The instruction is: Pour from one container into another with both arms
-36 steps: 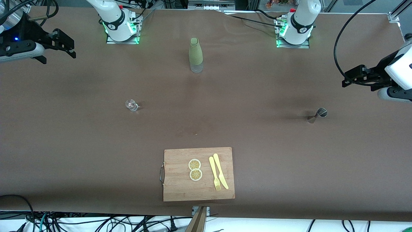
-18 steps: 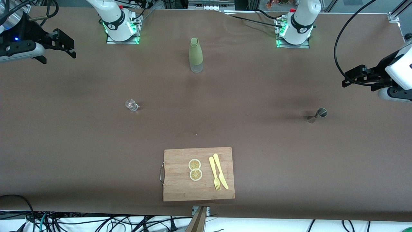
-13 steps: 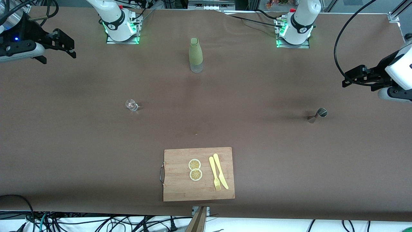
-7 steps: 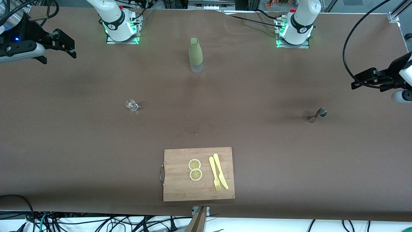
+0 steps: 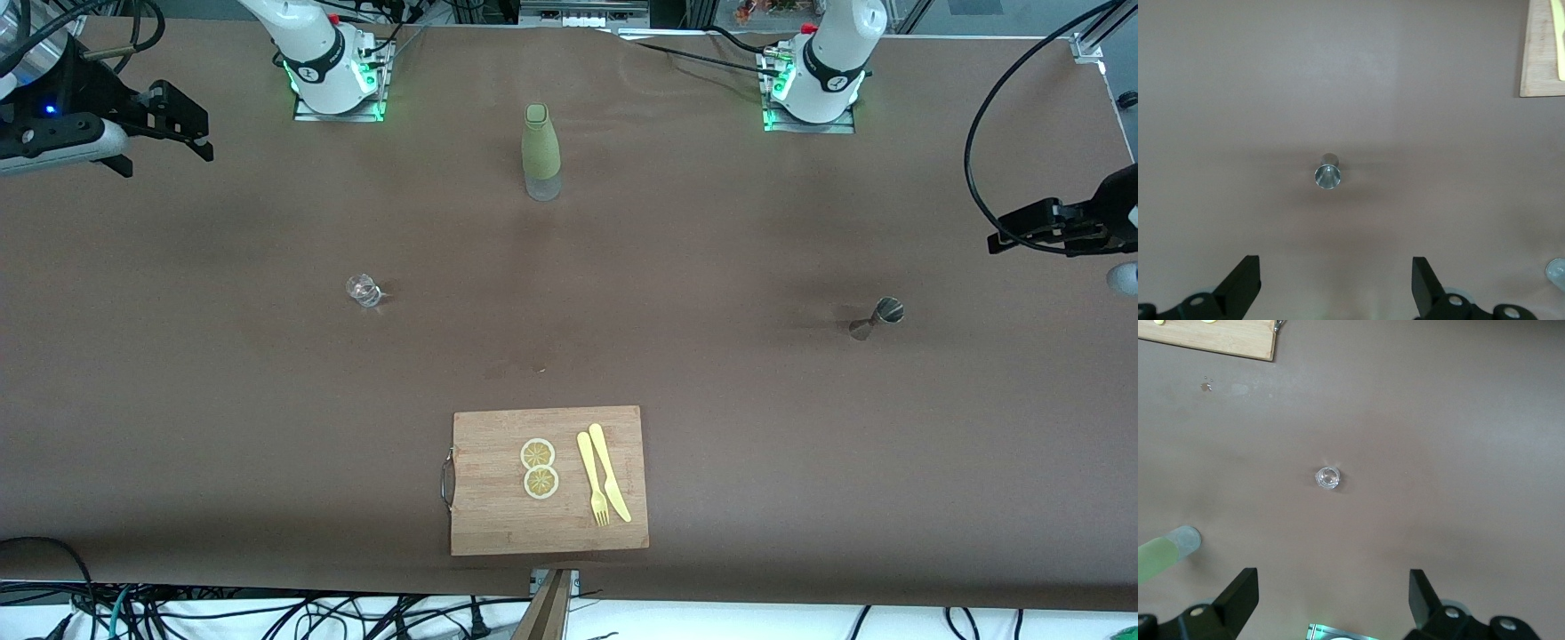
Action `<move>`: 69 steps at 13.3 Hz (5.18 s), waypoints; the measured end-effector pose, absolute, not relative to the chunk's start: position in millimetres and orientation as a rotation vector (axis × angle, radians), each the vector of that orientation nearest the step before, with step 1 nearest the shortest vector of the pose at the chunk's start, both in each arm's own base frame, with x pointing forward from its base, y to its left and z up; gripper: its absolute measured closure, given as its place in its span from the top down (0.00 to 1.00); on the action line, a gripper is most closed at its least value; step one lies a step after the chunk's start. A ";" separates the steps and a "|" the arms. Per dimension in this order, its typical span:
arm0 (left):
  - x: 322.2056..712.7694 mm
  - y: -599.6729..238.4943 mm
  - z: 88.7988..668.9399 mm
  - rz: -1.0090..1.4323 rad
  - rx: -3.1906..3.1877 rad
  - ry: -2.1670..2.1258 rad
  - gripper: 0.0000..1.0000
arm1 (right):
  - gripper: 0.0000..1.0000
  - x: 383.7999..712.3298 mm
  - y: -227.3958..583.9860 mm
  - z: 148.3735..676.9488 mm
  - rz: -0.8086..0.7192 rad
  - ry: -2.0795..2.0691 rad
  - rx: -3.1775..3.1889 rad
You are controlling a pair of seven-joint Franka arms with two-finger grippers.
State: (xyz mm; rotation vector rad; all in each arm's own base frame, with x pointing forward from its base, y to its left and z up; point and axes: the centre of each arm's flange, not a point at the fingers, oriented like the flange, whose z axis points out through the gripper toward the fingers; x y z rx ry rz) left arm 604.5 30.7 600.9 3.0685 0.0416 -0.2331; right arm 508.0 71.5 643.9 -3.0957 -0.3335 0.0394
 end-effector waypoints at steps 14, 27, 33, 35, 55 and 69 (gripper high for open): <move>595.7 176.4 492.1 -0.359 2.775 -0.631 1.00 | 1.00 507.9 71.6 643.1 0.042 -0.334 -3.095; 558.6 285.4 317.0 0.289 1.961 -1.205 1.00 | 1.00 509.4 69.2 640.0 0.045 -0.702 -3.020; 545.7 296.5 230.3 0.601 1.672 -1.318 1.00 | 1.00 529.1 28.5 614.9 0.052 -1.184 -2.809; 545.1 289.8 201.3 0.690 1.594 -1.318 1.00 | 1.00 540.2 4.8 601.3 0.037 -1.320 -2.734; 540.9 205.7 63.0 1.058 1.295 -1.298 1.00 | 1.00 572.2 -97.9 137.1 -0.793 -1.539 -1.473; 541.5 205.3 63.3 1.068 1.290 -1.304 0.21 | 1.00 516.7 -31.2 70.7 -0.893 -1.496 -1.372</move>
